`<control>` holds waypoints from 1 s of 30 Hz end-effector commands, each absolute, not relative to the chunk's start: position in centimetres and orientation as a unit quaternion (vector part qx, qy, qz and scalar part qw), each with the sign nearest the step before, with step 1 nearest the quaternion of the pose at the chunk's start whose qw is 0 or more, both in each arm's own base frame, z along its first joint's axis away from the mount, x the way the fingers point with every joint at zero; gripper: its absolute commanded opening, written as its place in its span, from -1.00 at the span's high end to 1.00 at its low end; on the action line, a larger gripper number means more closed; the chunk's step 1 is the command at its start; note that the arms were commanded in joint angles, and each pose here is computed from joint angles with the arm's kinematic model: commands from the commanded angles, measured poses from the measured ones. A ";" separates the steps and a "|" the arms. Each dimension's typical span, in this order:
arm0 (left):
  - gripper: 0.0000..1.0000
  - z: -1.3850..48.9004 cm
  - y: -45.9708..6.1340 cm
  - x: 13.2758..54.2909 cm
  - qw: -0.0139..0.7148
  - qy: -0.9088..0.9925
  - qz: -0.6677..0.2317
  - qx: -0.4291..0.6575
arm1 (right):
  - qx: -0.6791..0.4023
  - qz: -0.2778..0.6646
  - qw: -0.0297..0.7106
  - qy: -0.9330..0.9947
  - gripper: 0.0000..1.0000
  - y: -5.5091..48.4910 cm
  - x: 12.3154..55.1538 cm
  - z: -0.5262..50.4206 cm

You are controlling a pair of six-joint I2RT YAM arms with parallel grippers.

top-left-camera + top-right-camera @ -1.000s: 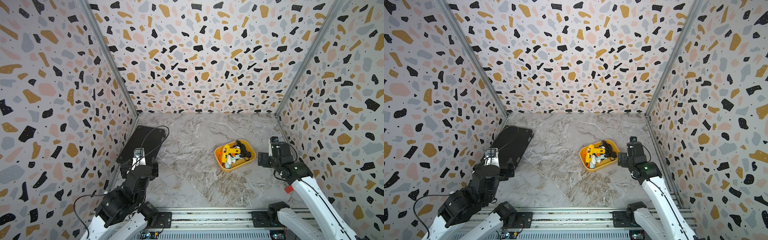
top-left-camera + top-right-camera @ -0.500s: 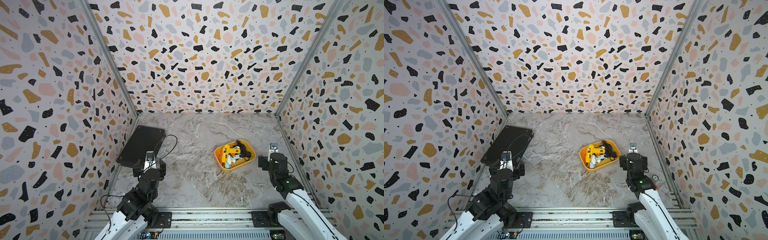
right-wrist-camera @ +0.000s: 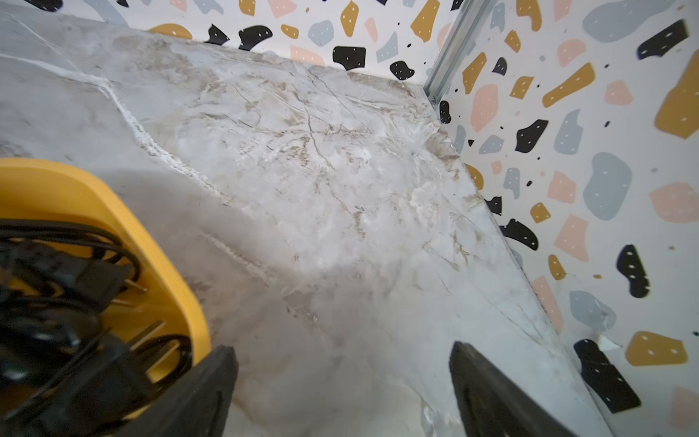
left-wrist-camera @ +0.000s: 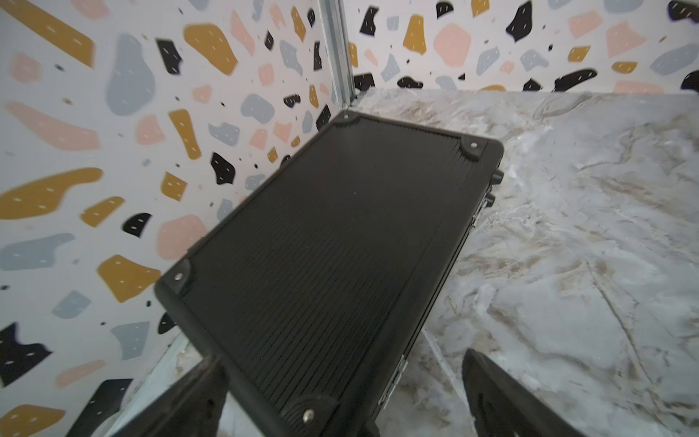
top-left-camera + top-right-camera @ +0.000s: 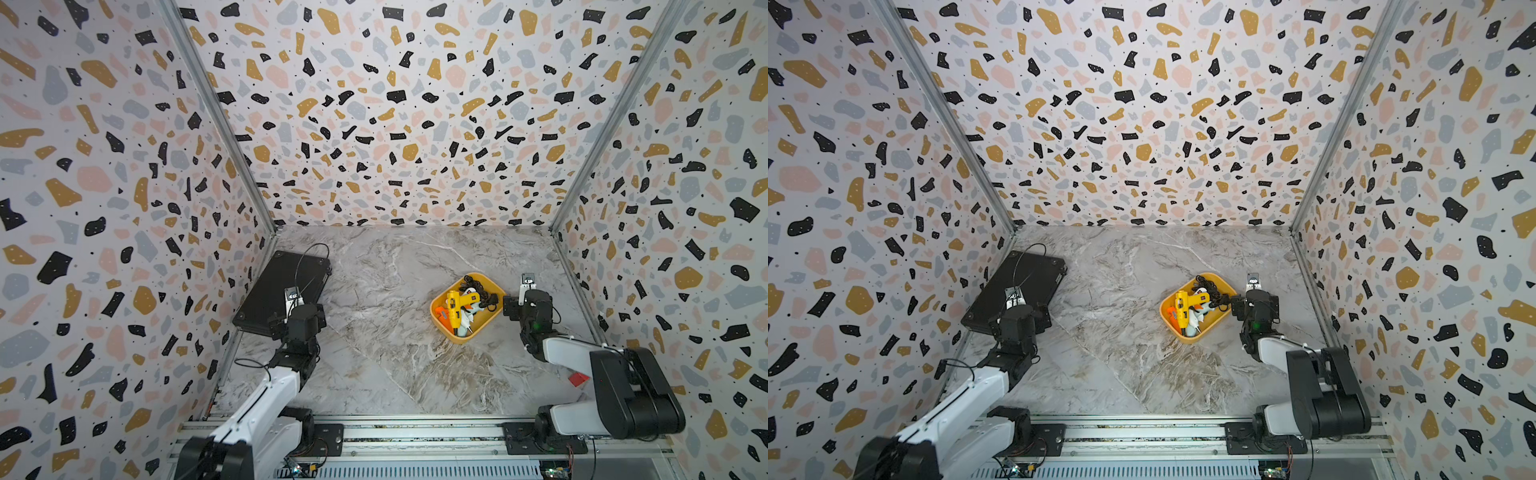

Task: Put the hot melt glue gun into the storage box
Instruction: Reset both arms

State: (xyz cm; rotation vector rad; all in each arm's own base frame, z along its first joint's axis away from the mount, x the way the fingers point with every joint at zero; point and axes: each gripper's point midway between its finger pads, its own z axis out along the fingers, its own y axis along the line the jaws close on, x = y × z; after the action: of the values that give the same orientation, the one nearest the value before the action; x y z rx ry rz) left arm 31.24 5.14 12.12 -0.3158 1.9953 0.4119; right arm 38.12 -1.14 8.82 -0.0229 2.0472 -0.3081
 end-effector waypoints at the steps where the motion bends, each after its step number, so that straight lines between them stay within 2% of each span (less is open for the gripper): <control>1: -1.00 15.0 3.8 35.3 0.586 0.792 0.133 -0.110 | -0.023 -0.089 0.516 0.852 -0.85 -0.4 39.2 8.7; 2: -1.00 13.8 3.7 35.8 0.565 0.808 0.126 -0.105 | -0.026 -0.078 0.530 0.844 -0.84 -0.1 39.2 8.8; 5: -0.97 11.8 3.8 35.8 0.605 0.783 0.101 -0.106 | -0.033 -0.058 0.557 0.828 -0.84 0.0 38.6 8.2; 6: -0.96 10.5 3.8 35.8 0.587 0.798 0.085 -0.104 | -0.033 -0.059 0.548 0.834 -0.84 0.0 38.6 8.0; 7: -0.99 10.4 3.7 36.0 0.592 0.795 0.082 -0.102 | -0.032 -0.059 0.552 0.831 -0.93 0.0 38.7 8.1; 9: -0.98 10.2 3.3 36.8 0.585 0.802 0.081 -0.087 | -0.032 -0.059 0.553 0.831 -0.98 0.0 38.7 8.1; 30: -1.00 10.2 3.1 36.8 0.576 0.806 0.105 -0.086 | -0.052 -0.042 0.550 0.833 -0.98 0.8 38.6 8.1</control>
State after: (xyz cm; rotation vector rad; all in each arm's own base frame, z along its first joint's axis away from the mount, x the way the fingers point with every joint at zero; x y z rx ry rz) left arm 35.79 3.09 8.40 -0.2004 1.9478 0.2375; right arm 38.38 -0.05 7.37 -0.0829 1.9938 -0.1381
